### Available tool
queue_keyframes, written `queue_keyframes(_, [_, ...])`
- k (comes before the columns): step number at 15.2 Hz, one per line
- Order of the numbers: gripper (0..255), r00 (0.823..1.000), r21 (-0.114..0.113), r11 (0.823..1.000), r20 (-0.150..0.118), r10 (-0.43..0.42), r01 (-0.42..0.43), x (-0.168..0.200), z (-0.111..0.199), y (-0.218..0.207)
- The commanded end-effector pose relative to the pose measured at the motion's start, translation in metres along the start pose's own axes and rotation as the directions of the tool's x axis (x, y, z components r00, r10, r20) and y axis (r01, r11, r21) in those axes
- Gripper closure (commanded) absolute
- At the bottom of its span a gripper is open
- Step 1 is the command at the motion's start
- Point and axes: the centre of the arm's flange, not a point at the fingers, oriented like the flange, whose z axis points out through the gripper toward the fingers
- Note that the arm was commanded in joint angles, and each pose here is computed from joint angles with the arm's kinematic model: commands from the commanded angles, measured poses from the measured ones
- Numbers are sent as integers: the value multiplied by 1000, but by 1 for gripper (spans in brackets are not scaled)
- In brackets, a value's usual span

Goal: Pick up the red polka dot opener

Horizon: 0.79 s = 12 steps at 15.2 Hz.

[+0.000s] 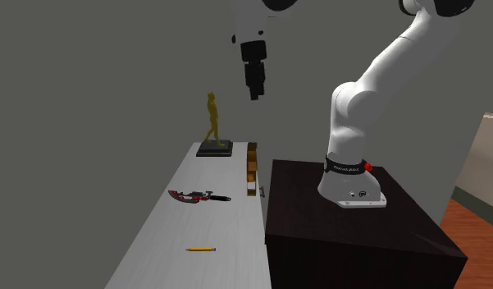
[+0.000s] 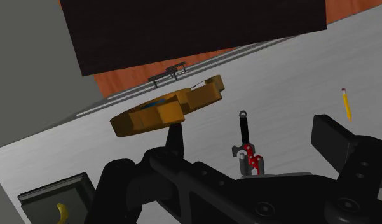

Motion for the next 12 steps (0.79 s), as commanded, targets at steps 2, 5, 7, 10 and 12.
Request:
queue_keyframes(2, [0, 1000, -2, 1000, -12, 5, -5, 23, 32, -11])
queue_keyframes(5, [0, 1000, -5, 1000, -20, 11, -11, 45, 63, -20])
queue_keyframes(7, [0, 1000, -7, 1000, -26, 14, -14, 59, 83, -27])
queue_keyframes(10, [0, 999, -9, 1000, -35, 19, -20, 82, 114, -36])
queue_keyframes(12, [0, 999, -11, 1000, -41, 23, -23, 97, 134, -42])
